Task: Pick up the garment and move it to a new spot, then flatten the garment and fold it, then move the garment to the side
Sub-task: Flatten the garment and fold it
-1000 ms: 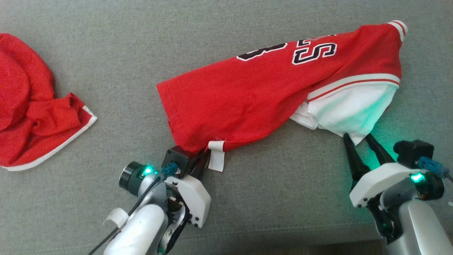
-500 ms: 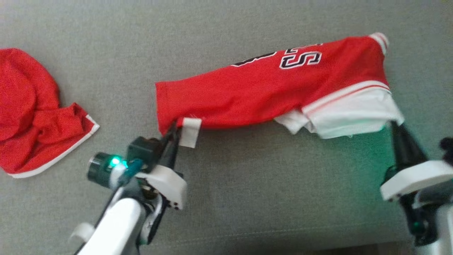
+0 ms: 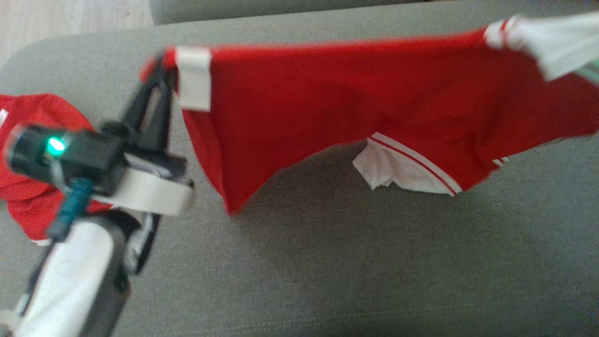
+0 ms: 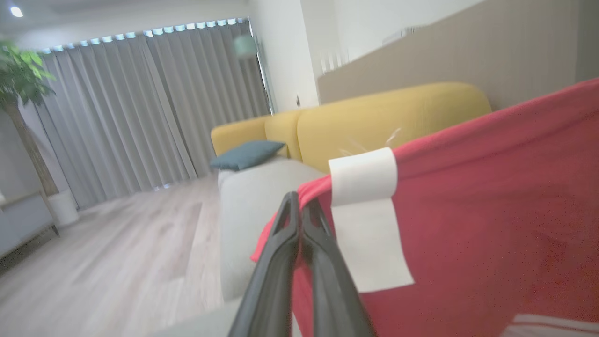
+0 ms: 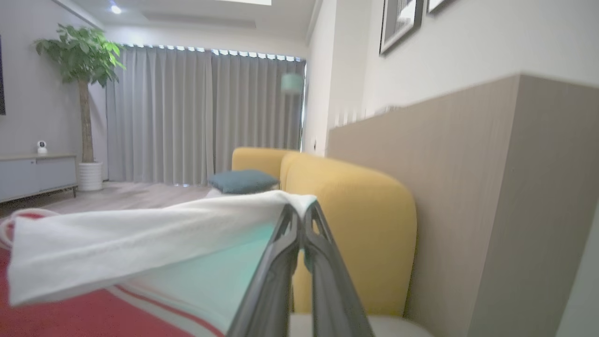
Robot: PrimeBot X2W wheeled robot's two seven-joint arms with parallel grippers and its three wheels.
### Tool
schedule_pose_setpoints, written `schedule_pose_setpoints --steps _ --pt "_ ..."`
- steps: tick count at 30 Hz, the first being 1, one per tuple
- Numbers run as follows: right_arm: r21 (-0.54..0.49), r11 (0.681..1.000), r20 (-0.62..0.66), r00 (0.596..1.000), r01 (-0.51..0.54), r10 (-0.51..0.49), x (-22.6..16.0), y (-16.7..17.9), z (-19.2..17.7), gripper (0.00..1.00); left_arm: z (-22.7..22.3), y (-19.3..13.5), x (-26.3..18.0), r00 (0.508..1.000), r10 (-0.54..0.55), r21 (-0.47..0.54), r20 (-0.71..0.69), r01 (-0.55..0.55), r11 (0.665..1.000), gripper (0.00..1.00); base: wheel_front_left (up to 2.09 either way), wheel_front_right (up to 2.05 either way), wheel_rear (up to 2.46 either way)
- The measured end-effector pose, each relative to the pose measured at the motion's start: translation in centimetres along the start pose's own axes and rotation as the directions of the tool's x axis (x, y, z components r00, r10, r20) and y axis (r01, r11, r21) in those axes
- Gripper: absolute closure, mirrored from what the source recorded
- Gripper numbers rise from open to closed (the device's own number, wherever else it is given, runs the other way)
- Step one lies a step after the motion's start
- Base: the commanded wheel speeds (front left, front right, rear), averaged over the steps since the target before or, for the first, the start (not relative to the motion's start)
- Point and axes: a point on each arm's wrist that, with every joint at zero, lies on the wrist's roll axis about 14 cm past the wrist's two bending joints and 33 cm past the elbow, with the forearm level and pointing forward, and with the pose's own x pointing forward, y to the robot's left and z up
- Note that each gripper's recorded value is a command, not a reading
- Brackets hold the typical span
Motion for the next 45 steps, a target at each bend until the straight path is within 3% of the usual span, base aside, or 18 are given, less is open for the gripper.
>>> schedule_pose_setpoints --steps 9,15,24,36,39,45 --pt "-0.064 0.998 0.277 0.961 -0.003 0.021 1.2 -0.8 10.8 1.0 13.0 2.1 1.8 0.946 -0.02 0.105 0.325 -0.015 0.994 1.0 0.0 0.0 0.0" --pt "-0.05 0.999 0.319 0.947 -0.023 0.037 2.7 -0.8 12.8 1.0 14.3 1.9 3.0 0.942 -0.046 0.1 0.332 0.014 0.995 1.0 0.0 0.0 0.0" --pt "0.024 0.988 0.193 0.97 -0.155 0.147 10.0 2.4 8.1 1.0 8.0 3.4 9.4 0.984 -0.003 -0.034 0.181 0.009 0.999 1.0 0.0 0.0 0.0" --pt "0.061 0.961 0.238 0.939 -0.27 0.249 18.4 9.0 6.9 1.0 3.0 6.4 17.2 0.982 0.122 -0.109 0.146 -0.107 0.988 1.0 0.0 0.0 0.0" --pt "0.099 0.951 0.159 0.948 -0.293 0.276 19.3 11.0 2.7 1.0 -1.1 6.1 17.8 0.989 0.14 -0.133 0.048 -0.132 0.982 1.0 0.0 0.0 0.0" --pt "0.205 0.935 -0.12 0.941 -0.289 0.316 18.1 14.2 -10.2 1.0 -13.3 4.2 15.6 0.96 0.14 -0.195 -0.244 -0.19 0.962 1.0 0.0 0.0 0.0"
